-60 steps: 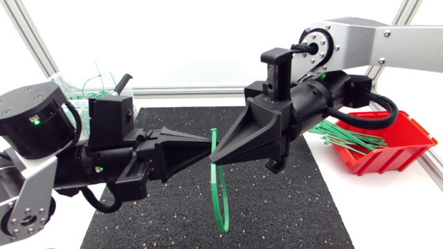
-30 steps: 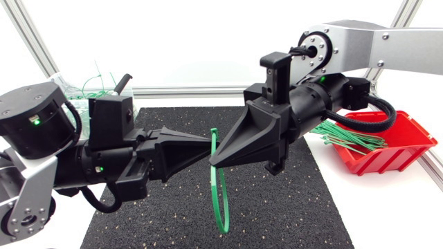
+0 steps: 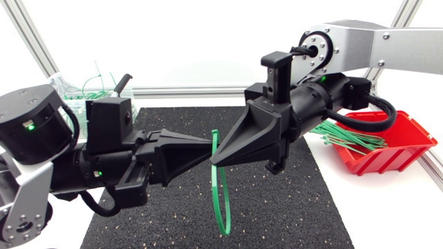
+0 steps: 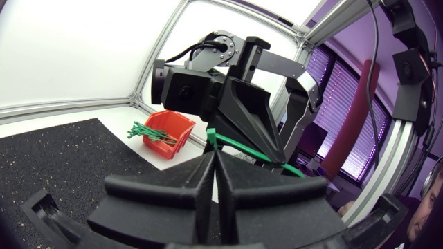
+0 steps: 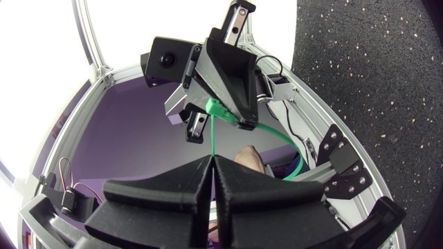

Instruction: Take a green cable tie from the red box, thread the tail through the head to close it, then place it in the transparent bin on the left.

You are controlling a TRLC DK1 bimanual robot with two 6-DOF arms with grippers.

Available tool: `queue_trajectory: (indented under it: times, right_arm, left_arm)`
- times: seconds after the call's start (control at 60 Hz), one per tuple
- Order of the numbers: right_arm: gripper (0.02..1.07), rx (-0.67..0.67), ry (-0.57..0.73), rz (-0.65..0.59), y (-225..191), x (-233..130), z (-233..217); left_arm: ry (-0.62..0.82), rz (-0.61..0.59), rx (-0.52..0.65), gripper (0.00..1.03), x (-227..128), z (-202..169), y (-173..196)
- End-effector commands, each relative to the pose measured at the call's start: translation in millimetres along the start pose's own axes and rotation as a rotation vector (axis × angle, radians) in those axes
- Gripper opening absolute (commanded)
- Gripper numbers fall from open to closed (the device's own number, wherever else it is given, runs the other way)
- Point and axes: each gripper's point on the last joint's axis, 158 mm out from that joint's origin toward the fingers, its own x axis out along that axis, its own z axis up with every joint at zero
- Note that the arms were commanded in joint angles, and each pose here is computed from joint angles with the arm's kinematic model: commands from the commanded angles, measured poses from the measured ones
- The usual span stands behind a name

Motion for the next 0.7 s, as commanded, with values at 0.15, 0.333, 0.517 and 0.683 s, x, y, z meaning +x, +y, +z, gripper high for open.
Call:
queue_trajectory:
  times: [0.15, 0.333, 0.517, 0.683]
  right_arm:
    - [0.08, 0.008, -0.021, 0.015, -4.5, -5.7, 6.8]
    - [0.08, 0.004, -0.026, 0.026, -1.1, -6.8, 7.5]
    - [0.08, 0.013, -0.026, 0.029, 0.8, -6.9, 6.4]
    - [0.08, 0.035, -0.03, 0.031, 0.0, -8.6, 8.0]
  left_arm:
    - [0.003, -0.014, 0.054, 0.04, -2.5, -7.5, -12.4]
    - [0.009, -0.001, 0.102, 0.04, -1.1, -11.8, -15.0]
    - [0.005, 0.034, 0.142, 0.04, -0.6, -12.8, -8.0]
    - [0.0, 0.055, 0.169, 0.04, -0.1, -12.0, -4.0]
